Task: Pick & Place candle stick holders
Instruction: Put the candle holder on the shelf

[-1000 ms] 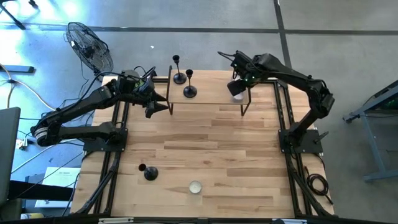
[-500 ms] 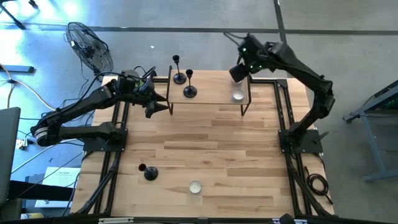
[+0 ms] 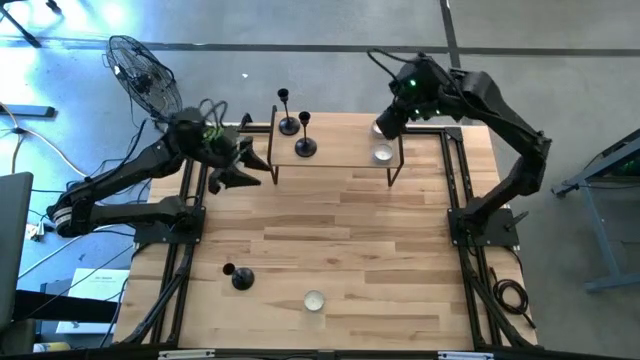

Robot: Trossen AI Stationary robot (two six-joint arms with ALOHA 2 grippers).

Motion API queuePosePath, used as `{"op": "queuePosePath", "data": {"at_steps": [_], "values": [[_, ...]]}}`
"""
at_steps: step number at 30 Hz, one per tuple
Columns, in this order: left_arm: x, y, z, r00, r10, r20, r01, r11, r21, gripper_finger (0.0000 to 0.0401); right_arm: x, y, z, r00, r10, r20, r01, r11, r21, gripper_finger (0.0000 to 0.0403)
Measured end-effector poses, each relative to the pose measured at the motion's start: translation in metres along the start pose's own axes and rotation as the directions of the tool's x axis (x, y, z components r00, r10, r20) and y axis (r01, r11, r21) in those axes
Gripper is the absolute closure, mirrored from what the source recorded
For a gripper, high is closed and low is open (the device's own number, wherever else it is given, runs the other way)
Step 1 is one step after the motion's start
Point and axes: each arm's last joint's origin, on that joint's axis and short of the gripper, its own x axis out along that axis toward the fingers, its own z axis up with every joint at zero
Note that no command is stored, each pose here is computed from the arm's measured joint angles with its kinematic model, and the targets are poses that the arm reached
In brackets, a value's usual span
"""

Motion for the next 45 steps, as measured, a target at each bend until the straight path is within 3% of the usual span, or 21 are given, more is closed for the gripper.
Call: {"op": "queuePosePath", "data": {"at_steps": [5,14,20,25,32,39,45], "values": [[-0.002,-0.016,0.010,0.995,-0.025,0.099,0.022,0.999,0.039,0.0139,-0.023,0.017,-0.014,0.996,0.072,0.045,-0.070,0.997,-0.044,0.0265],[0.003,-0.019,0.010,0.992,0.000,0.124,0.006,0.999,-0.052,0.0136,-0.042,0.038,-0.042,0.982,0.150,0.116,-0.141,0.986,-0.084,0.0265],[0.014,-0.025,0.008,0.991,0.004,0.133,0.008,0.996,-0.088,0.0069,-0.037,0.043,-0.068,0.973,0.200,0.111,-0.192,0.978,-0.080,0.0265],[0.028,-0.038,0.008,0.984,-0.102,0.149,0.112,0.992,-0.063,0.0007,-0.039,0.044,-0.086,0.959,0.247,0.141,-0.240,0.968,-0.067,0.0265],[0.038,-0.060,0.007,0.963,-0.193,0.191,0.229,0.955,-0.188,0.0042,-0.054,0.044,-0.101,0.913,0.347,0.216,-0.336,0.938,-0.089,0.0265],[0.051,-0.086,-0.003,0.960,-0.086,0.266,0.145,0.967,-0.211,0.0047,-0.065,0.060,-0.111,0.840,0.494,0.223,-0.468,0.869,-0.160,0.0265],[0.052,-0.112,-0.006,0.935,-0.082,0.346,0.149,0.974,-0.172,0.0048,-0.070,0.075,-0.122,0.809,0.560,0.177,-0.522,0.824,-0.221,0.0265]]}}
